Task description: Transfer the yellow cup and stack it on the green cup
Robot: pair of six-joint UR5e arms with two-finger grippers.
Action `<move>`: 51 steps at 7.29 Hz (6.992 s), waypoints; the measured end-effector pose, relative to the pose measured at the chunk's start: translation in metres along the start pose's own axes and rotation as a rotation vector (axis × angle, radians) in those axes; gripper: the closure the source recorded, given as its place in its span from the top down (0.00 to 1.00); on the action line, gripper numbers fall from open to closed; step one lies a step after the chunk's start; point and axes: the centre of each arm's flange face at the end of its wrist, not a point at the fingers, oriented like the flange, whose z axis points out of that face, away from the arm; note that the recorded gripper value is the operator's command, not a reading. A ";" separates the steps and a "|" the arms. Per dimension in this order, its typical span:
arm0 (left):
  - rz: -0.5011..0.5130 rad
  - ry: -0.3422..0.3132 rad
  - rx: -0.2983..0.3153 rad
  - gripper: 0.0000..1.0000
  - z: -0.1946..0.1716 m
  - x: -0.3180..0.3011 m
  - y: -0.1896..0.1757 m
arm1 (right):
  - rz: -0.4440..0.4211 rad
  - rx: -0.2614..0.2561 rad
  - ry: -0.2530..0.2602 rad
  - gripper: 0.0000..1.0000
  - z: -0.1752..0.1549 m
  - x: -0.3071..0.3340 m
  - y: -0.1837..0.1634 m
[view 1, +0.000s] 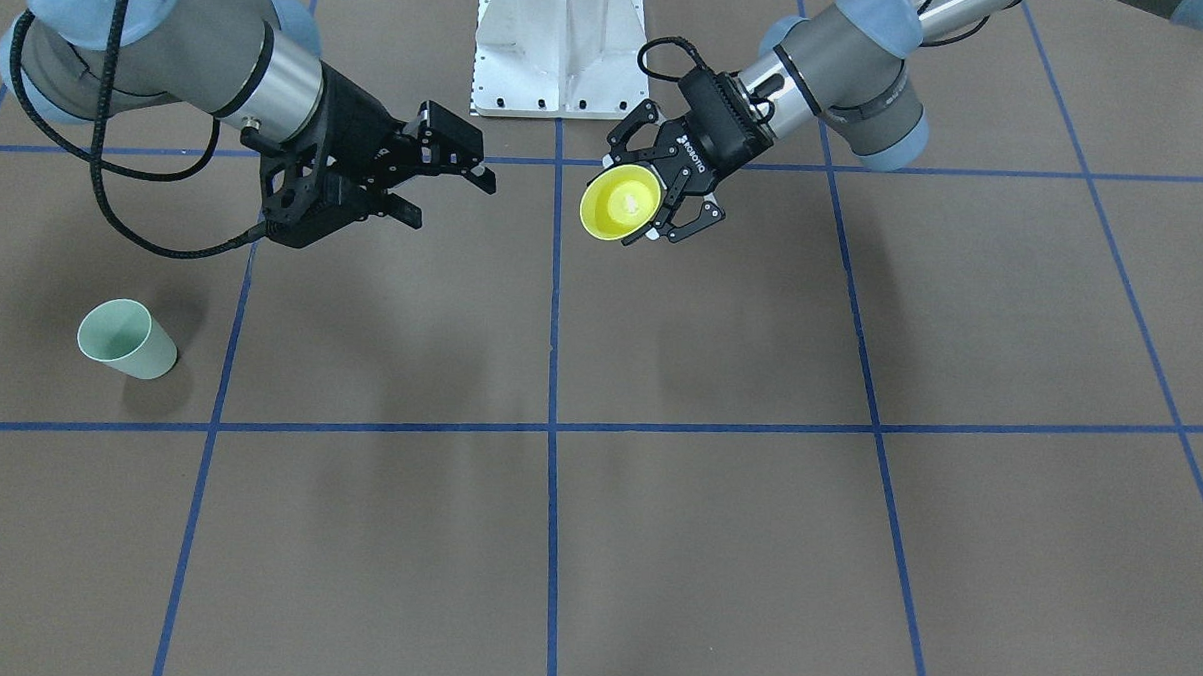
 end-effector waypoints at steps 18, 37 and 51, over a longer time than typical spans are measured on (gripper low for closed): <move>0.013 0.079 0.006 0.00 0.061 0.065 -0.001 | 0.026 -0.115 0.017 0.50 0.057 0.004 0.034; 0.010 0.072 0.021 0.06 0.065 0.067 -0.006 | 0.033 -0.121 0.022 0.06 0.057 0.015 0.037; -0.001 0.071 0.063 1.00 0.074 0.081 -0.024 | 0.048 -0.107 0.045 0.00 0.045 0.044 0.039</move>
